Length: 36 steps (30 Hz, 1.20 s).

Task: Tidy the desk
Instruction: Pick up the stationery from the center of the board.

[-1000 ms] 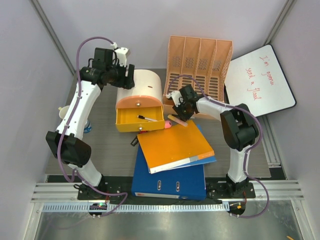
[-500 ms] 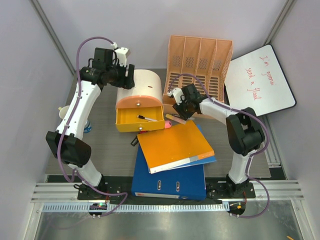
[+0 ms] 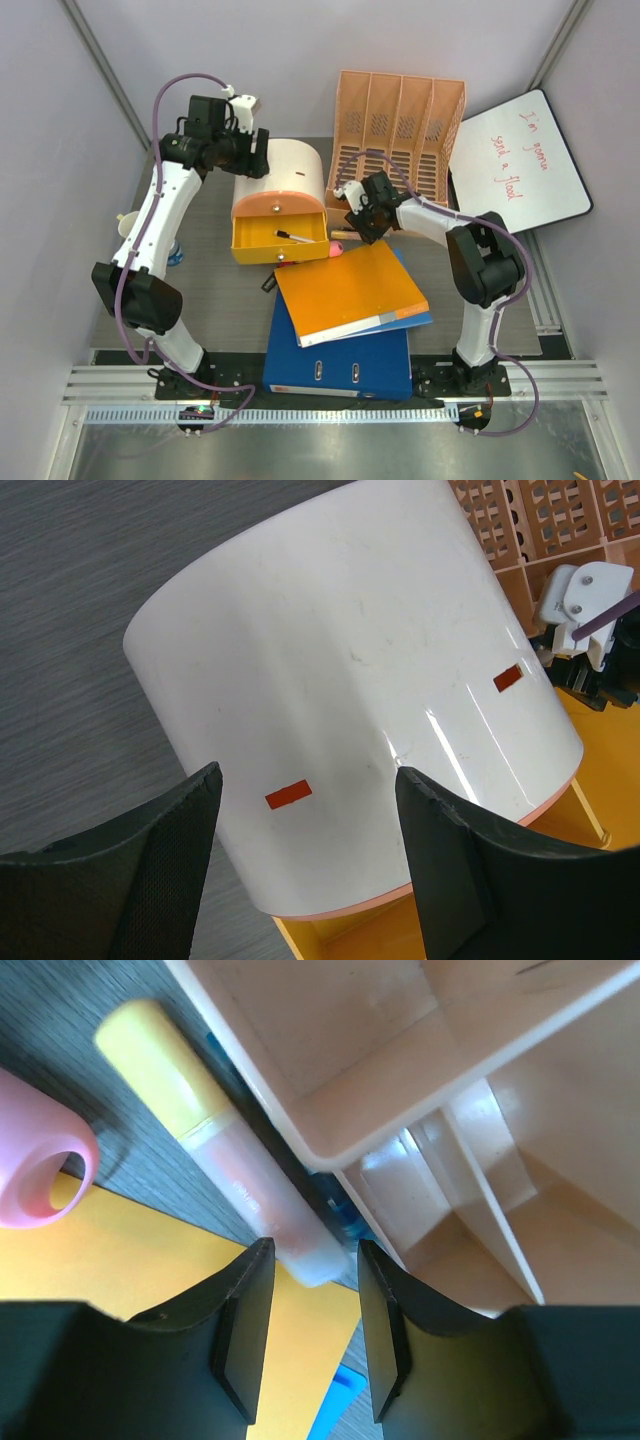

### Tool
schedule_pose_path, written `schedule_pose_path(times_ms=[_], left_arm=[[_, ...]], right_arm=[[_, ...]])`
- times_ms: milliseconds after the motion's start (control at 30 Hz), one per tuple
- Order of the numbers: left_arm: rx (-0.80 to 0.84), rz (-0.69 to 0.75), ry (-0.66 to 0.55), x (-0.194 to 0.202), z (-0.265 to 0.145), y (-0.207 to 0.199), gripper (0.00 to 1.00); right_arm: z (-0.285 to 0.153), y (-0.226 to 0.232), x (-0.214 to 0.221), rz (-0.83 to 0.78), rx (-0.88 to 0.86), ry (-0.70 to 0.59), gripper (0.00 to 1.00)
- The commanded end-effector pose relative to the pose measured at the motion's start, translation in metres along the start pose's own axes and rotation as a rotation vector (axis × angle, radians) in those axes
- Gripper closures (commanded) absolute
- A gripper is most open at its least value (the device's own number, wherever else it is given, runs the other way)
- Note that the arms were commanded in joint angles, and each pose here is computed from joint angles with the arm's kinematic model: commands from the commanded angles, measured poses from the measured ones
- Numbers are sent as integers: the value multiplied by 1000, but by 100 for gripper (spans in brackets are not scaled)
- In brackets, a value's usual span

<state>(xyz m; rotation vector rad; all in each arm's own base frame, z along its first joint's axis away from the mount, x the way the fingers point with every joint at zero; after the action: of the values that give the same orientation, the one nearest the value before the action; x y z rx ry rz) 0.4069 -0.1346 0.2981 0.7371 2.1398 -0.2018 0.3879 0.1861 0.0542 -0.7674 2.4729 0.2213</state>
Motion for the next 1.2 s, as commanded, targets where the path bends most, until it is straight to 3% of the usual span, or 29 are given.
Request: schedule_pose_path(times_ms=[0, 333, 667, 1167], left_arm=[[-13, 30, -43, -11, -4, 3, 29], [-17, 31, -45, -11, -4, 3, 30], [-18, 36, -46, -11, -6, 3, 29], [-12, 33, -45, -11, -4, 3, 29]], right_arm=[[5, -9, -19, -9, 34, -63, 56], [6, -7, -17, 3, 25, -58, 57], [7, -6, 26, 64, 43, 43, 64], [-22, -16, -20, 39, 77, -110, 59]])
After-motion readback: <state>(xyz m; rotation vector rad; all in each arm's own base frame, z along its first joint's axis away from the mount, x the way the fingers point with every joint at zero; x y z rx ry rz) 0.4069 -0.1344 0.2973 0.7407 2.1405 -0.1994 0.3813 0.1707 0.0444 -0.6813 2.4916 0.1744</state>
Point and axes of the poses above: each gripper's point midway between its finger pads, its own z axis out along the fingers, its own y axis along the line the jaws close on, x = y × z, the point moved 2 cm from there along -z, back along the fingers, and after that the axes turned 15 degrees about z, right-handed, at the moved point
